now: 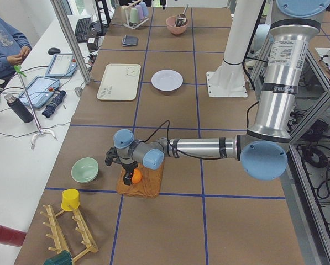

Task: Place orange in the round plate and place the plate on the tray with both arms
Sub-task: 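Lower the left gripper onto the orange on the wooden tray and grasp it, then carry the orange with the left gripper onto the white plate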

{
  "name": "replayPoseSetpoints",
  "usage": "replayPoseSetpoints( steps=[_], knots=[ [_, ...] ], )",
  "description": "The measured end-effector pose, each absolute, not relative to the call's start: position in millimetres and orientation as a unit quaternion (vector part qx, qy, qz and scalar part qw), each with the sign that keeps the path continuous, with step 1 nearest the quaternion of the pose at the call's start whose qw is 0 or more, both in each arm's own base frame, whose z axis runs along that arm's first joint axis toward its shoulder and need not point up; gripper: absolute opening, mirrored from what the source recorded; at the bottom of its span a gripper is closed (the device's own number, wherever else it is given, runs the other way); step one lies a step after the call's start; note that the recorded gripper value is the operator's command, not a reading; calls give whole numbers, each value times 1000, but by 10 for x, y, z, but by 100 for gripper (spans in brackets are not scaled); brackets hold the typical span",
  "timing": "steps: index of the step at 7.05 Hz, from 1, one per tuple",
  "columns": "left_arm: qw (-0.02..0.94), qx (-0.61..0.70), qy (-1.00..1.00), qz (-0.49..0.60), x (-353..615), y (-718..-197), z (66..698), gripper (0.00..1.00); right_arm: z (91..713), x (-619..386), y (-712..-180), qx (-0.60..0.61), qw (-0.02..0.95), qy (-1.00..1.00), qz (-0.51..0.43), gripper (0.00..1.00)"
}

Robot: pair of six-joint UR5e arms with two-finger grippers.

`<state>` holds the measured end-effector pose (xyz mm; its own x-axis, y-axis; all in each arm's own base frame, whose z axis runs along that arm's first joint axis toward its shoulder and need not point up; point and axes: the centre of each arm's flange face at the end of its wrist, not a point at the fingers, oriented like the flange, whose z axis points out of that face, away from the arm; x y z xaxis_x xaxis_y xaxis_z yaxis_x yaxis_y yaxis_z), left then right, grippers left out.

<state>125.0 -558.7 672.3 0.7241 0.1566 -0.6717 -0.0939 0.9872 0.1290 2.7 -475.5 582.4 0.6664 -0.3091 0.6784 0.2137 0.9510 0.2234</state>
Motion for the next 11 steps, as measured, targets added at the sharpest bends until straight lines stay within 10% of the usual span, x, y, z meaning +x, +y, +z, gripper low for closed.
replayPoseSetpoints(
  steps=[3, 5, 11],
  knots=[
    [926, 42, 369, 61, 1366, -5597, 6805, 93, 5855, 29, -4731, 65, 910, -383, -144, 100],
    [925, 46, 371, 64, 1403, -5579, 6884, 0, 5856, 28, -4730, 65, 910, -383, -143, 100],
    [888, -1, 456, -53, 2115, -5854, 4838, 0, 5835, 25, -4737, 66, 910, -383, -142, 100]
  ],
)
